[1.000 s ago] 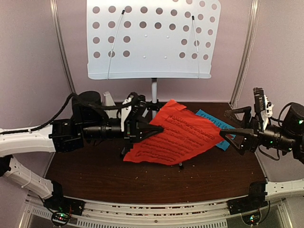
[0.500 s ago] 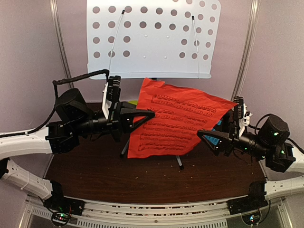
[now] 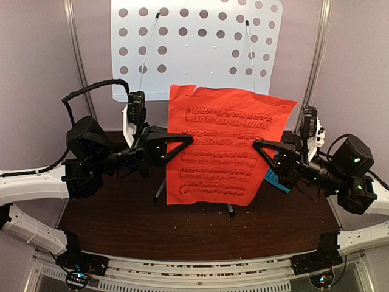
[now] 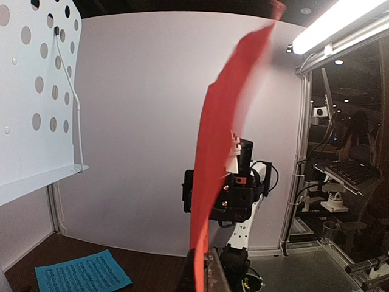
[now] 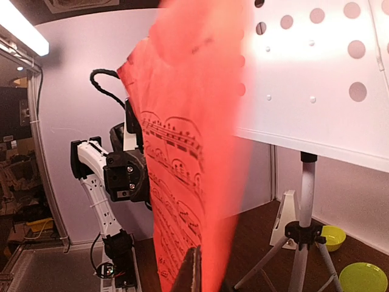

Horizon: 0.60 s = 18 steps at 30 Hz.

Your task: Set up the instrument practice props

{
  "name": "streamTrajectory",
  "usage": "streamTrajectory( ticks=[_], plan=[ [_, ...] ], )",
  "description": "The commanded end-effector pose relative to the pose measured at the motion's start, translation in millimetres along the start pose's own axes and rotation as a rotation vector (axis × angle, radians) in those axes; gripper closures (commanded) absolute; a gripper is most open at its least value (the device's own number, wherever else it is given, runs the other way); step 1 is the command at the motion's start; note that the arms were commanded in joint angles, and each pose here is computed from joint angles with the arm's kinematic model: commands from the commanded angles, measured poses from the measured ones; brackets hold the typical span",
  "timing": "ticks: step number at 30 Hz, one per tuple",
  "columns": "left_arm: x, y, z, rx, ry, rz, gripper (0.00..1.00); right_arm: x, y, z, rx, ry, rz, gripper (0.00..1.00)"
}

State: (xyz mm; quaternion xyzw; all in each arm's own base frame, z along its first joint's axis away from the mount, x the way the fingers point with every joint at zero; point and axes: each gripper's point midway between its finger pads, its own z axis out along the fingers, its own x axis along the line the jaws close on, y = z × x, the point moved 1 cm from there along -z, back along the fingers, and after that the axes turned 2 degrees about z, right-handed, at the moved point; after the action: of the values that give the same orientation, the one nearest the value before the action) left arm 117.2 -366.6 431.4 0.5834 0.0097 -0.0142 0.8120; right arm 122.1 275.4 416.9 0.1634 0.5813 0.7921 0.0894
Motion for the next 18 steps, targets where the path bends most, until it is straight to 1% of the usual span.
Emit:
streamTrajectory(
  ticks=[1, 2, 5, 7, 8, 10, 15, 18],
  plan=[
    [1, 18, 2, -0.051, 0.006, -0.001, 1.0, 7, 30, 2, -0.051, 0.02, 0.007, 1.0],
    [4, 20, 1, -0.048, 0.027, 0.005, 0.99, 5, 33, 2, -0.053, 0.005, 0.009, 1.0],
    [13, 24, -8, -0.024, 0.12, 0.036, 0.77, -2, 49, 0, -0.063, -0.054, 0.019, 1.0],
    [15, 32, -18, -0.049, 0.181, 0.068, 0.6, -6, 61, -3, -0.064, -0.098, 0.029, 1.0],
    [16, 36, -23, -0.055, 0.217, 0.09, 0.55, -8, 67, -4, -0.068, -0.113, 0.032, 1.0],
    [17, 43, -30, -0.044, 0.287, 0.139, 0.5, -9, 79, -6, -0.08, -0.134, 0.031, 1.0],
    [25, 58, -36, 0.028, 0.478, 0.261, 0.43, -9, 112, -10, -0.122, -0.16, 0.026, 1.0],
    [27, 78, -42, 0.031, 0.557, 0.316, 0.33, -8, 130, -10, -0.154, -0.169, 0.023, 1.0]
  ],
)
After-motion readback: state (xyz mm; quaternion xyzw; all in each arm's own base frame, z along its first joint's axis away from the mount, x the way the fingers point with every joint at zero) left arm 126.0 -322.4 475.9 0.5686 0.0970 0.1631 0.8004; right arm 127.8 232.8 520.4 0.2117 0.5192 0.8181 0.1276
